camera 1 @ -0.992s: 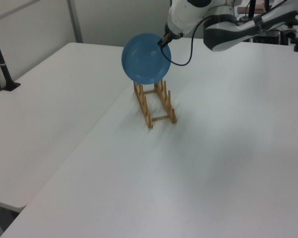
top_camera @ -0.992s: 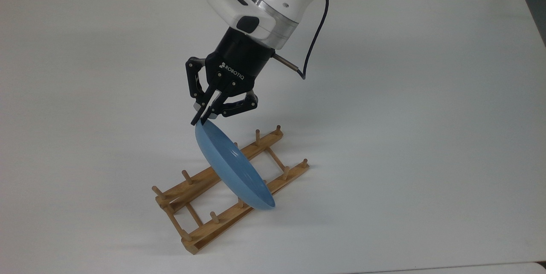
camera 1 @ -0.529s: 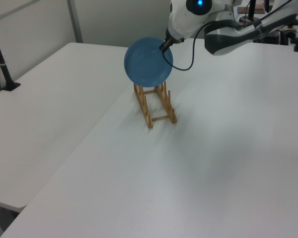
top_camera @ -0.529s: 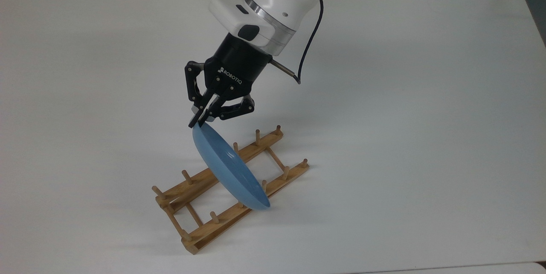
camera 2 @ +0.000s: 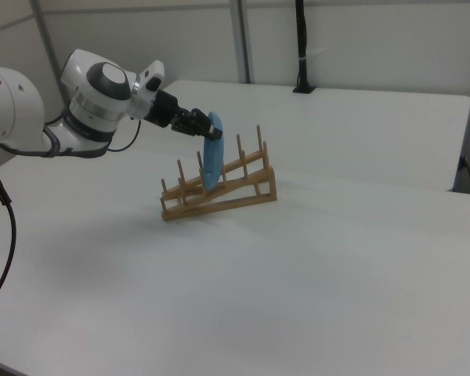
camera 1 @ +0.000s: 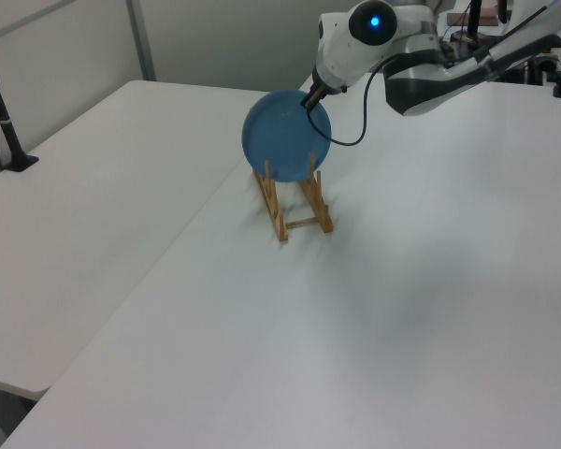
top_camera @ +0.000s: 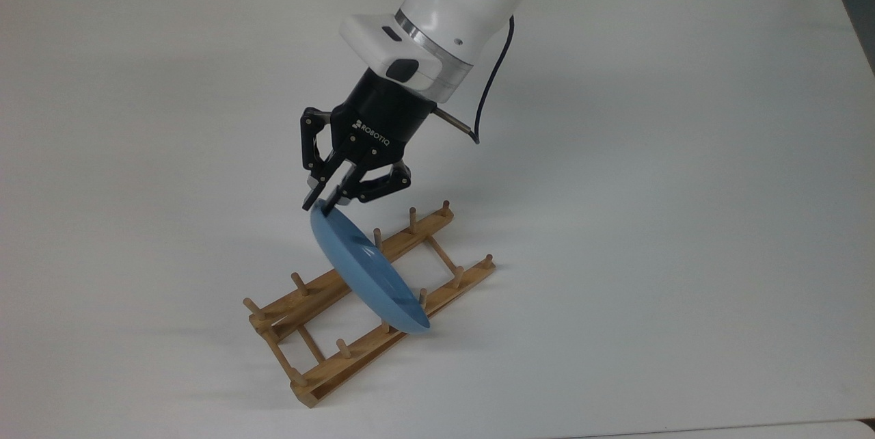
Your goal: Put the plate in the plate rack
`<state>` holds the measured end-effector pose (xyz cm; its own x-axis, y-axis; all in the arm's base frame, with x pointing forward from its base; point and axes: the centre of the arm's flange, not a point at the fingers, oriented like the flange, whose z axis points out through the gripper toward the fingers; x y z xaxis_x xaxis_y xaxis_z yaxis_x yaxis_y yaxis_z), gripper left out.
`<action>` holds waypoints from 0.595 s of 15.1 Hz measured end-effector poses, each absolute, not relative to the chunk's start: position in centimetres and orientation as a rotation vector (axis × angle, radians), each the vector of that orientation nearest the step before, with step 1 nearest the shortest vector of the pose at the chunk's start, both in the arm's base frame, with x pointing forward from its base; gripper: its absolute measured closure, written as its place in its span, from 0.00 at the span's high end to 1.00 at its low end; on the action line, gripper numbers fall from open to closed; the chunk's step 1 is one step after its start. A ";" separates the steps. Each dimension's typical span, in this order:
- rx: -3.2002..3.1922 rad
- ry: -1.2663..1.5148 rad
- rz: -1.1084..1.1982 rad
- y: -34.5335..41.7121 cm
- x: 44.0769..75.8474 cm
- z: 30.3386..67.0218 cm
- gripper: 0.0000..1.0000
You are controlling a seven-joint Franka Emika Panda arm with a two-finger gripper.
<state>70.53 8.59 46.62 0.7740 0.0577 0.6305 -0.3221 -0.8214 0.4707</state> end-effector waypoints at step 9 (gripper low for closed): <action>2.513 -0.392 0.925 10.1 70.6 49.0 1.00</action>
